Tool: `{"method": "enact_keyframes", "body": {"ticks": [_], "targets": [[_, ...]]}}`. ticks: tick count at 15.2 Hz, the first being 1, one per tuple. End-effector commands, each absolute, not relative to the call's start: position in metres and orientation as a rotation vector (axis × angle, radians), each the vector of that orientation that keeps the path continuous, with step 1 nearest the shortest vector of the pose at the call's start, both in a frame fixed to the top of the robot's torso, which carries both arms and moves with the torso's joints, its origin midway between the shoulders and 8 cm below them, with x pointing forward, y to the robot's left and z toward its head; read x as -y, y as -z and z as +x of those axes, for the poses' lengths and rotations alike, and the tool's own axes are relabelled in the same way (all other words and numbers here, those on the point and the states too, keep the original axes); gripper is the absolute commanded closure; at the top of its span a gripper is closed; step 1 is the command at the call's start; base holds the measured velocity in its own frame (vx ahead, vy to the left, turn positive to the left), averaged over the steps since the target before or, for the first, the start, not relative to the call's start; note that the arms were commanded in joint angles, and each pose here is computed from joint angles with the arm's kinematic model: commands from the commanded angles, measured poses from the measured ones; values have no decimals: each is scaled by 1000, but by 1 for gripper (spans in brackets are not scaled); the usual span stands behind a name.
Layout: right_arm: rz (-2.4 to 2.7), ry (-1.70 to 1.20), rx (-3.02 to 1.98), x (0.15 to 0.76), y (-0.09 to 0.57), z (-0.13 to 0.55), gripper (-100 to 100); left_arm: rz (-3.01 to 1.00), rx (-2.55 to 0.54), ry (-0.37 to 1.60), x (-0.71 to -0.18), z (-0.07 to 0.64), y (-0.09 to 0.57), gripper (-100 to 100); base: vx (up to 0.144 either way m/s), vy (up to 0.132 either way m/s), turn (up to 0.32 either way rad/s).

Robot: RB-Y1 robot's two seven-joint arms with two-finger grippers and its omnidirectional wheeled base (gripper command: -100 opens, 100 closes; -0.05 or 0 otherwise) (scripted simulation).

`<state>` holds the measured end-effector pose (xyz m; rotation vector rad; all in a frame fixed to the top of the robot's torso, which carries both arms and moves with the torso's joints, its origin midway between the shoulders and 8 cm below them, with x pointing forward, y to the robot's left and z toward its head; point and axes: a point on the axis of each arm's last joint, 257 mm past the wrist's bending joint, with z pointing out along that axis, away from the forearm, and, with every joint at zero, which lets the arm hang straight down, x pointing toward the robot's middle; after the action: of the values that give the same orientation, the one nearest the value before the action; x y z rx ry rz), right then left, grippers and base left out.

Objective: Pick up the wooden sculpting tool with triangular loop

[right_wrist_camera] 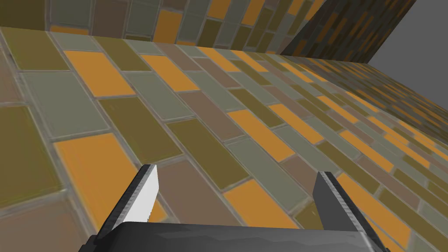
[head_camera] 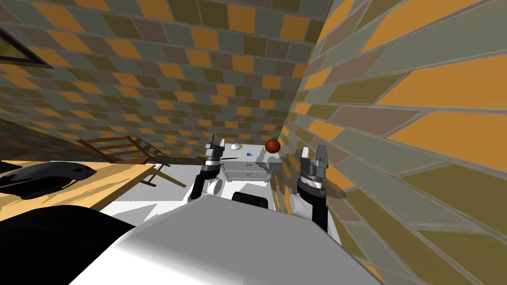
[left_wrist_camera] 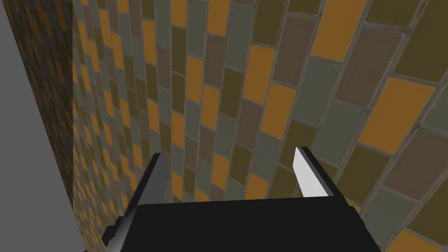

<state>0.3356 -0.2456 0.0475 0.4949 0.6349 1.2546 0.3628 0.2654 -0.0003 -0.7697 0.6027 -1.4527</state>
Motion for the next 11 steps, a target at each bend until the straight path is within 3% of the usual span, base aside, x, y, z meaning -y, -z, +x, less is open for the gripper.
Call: {"method": "enact_keyframes", "body": {"ticks": [1, 11], "targets": [[495, -1255, -635, 246, -48, 336, 0, -770, -649, 1451, -266, 367, 6, -100, 4, 10, -61], [495, -1255, -635, 246, -48, 336, 0, -898, -820, 1422, -287, 397, 47, -100, 11, 41, -119]]}}
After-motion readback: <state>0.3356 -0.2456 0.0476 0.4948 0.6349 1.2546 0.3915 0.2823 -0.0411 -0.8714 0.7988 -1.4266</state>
